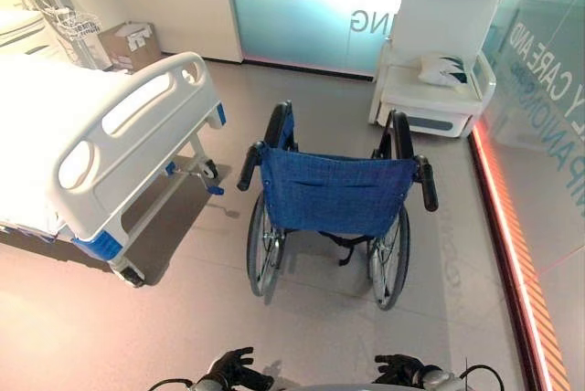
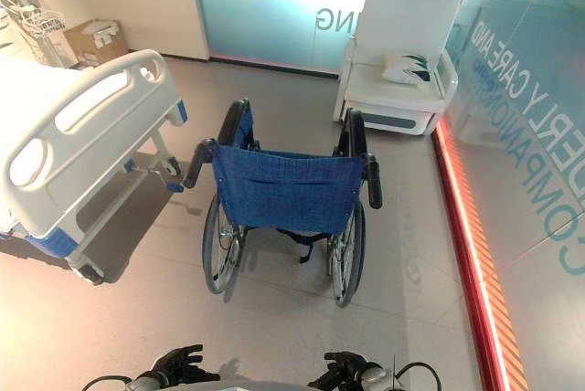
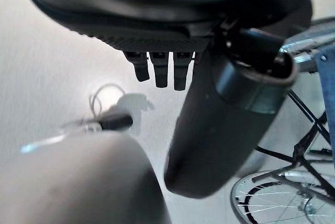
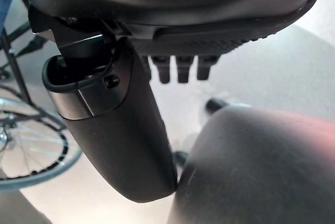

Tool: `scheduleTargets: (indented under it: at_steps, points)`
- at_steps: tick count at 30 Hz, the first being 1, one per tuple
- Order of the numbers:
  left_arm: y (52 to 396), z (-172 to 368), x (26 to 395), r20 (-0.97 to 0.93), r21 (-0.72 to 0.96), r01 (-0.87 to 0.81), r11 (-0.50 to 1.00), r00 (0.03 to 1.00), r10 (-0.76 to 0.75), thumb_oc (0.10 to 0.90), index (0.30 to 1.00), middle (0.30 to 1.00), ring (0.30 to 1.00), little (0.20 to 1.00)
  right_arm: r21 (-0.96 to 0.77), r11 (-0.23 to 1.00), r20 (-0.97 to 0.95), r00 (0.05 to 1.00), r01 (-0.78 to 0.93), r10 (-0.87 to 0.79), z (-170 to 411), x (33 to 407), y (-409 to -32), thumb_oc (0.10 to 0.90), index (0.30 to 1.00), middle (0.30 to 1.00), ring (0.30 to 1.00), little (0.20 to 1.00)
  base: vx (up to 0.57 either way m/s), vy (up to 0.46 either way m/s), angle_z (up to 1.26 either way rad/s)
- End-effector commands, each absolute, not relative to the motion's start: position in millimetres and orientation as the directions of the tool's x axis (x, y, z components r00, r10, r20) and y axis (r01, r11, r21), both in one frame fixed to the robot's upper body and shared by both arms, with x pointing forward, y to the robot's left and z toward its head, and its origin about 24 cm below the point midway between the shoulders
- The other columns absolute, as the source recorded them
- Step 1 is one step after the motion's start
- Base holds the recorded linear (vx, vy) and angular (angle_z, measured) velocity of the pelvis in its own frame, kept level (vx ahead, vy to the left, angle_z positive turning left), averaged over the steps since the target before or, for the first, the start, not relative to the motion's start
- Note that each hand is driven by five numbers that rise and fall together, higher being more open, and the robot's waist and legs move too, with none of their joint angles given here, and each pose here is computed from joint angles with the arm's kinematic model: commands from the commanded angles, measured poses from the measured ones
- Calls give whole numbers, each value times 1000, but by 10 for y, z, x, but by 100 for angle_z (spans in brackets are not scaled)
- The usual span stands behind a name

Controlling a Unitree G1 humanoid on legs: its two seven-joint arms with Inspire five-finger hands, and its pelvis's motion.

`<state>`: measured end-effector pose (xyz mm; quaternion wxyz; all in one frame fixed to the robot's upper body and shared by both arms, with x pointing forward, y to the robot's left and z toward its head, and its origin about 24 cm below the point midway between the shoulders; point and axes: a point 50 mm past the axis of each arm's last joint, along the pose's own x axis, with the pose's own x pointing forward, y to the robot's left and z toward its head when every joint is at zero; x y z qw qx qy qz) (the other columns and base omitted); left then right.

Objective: Push the wheelchair next to the bed

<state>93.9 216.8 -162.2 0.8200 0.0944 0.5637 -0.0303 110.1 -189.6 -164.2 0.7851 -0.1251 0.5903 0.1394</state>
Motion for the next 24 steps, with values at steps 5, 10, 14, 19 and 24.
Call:
scheduleTargets:
  at_steps: [5, 10, 14, 19, 24]
  points:
    - [1852, -1633, 1112, -918, -8, 127, 992, 392, -58, 800, 900, 900, 900, 900, -61, 959, -959, 284, -277, 21, -1619, 1140, -2043, 800, 900, 900, 900, 900, 11, 25, -3]
    - [1990, -1618, 1111, -908, 39, -11, 999, 418, 40, 800, 900, 900, 900, 900, -40, 995, -951, 308, -93, -9, -1619, 1130, -2070, 800, 900, 900, 900, 900, 23, 47, 0]
    - [2152, -1585, 1132, -890, 70, -124, 990, 441, 118, 800, 900, 900, 900, 900, -2, 989, -944, 326, 148, -50, -1607, 1111, -2177, 800, 900, 900, 900, 900, 45, 38, 3]
    - [2423, -1478, 1257, -844, 138, -209, 968, 487, 225, 800, 900, 900, 900, 900, -20, 940, -907, 389, 341, -161, -1503, 1212, -2478, 800, 900, 900, 900, 900, 36, 21, 0]
    - [2674, -1305, 1480, -778, 208, -245, 947, 545, 312, 800, 900, 900, 900, 900, -61, 918, -847, 467, 391, -255, -1308, 1415, -2823, 800, 900, 900, 900, 900, 16, 20, -4]
